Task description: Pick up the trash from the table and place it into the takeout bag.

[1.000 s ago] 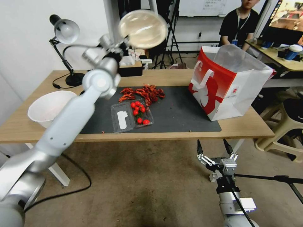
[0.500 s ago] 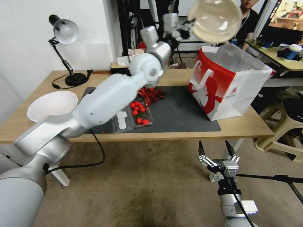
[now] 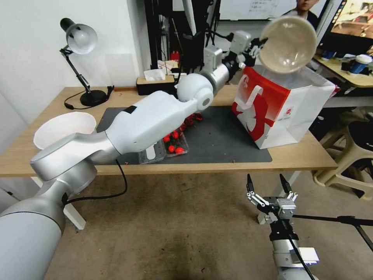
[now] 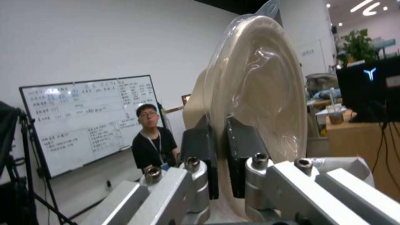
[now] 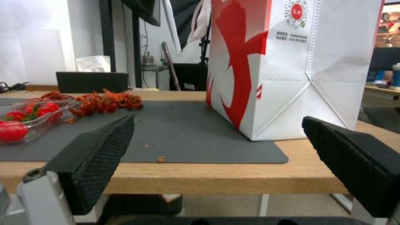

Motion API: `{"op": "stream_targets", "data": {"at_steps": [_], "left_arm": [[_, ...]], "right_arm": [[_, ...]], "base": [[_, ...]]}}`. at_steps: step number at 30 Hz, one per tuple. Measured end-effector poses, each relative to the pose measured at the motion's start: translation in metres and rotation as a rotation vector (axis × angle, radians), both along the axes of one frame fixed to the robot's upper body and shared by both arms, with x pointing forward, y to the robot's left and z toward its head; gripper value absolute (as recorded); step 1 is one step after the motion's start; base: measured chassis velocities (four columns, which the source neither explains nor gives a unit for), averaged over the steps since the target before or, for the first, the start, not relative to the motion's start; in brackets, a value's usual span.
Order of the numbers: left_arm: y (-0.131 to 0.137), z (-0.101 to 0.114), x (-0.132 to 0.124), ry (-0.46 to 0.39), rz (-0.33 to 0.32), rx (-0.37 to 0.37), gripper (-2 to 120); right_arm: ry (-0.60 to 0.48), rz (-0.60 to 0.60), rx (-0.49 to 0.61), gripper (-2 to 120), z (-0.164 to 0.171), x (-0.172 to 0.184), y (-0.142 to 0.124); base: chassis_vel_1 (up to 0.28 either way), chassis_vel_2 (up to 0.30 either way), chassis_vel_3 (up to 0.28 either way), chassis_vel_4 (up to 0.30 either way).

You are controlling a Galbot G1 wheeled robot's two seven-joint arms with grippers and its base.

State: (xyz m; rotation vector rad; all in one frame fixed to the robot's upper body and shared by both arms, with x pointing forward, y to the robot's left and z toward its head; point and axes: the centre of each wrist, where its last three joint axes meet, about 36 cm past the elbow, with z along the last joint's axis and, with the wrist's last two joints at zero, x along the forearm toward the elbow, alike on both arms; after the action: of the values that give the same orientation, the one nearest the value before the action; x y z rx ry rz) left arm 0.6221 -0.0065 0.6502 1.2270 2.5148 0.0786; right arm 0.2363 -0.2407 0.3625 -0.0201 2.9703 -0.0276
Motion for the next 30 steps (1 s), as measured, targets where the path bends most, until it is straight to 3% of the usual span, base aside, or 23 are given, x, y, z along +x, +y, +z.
{"op": "stream_targets", "data": {"at_steps": [3,4,7,9,12,23,30], "left_arm": [[-0.0041,0.0009,-0.0006,-0.025,0.002,0.030,5],[-0.0070,0.0011,0.0001,-0.036,0.007,0.042,17],[-0.0089,0.0012,0.0007,-0.042,0.012,0.046,25],[-0.0101,0.0011,0.0008,-0.048,0.017,0.047,38],[-0.0101,0.0010,0.0008,-0.048,0.018,0.046,39],[-0.0047,0.0006,0.0003,-0.047,0.030,0.035,88],[-0.0053,-0.0016,-0.0035,-0.027,0.043,0.010,100]], "right_arm": [[-0.001,0.000,0.001,100,0.0001,0.0004,0.0000],[-0.001,0.000,0.001,100,0.0002,0.0003,0.0000],[-0.002,-0.001,0.001,100,0.0005,0.0001,-0.0005],[-0.002,-0.002,0.001,100,0.0004,-0.0002,-0.0007],[-0.002,-0.002,0.001,100,0.0004,-0.0002,-0.0007],[-0.004,0.000,0.002,100,0.0007,0.0005,-0.0001],[-0.005,0.002,0.003,100,0.0010,0.0004,0.0003]], "base": [[0.000,0.000,0.000,0.000],[0.000,0.000,0.000,0.000],[0.000,0.000,0.000,0.000],[0.000,0.000,0.000,0.000],[0.000,0.000,0.000,0.000],[0.000,0.000,0.000,0.000],[0.000,0.000,0.000,0.000]]}}
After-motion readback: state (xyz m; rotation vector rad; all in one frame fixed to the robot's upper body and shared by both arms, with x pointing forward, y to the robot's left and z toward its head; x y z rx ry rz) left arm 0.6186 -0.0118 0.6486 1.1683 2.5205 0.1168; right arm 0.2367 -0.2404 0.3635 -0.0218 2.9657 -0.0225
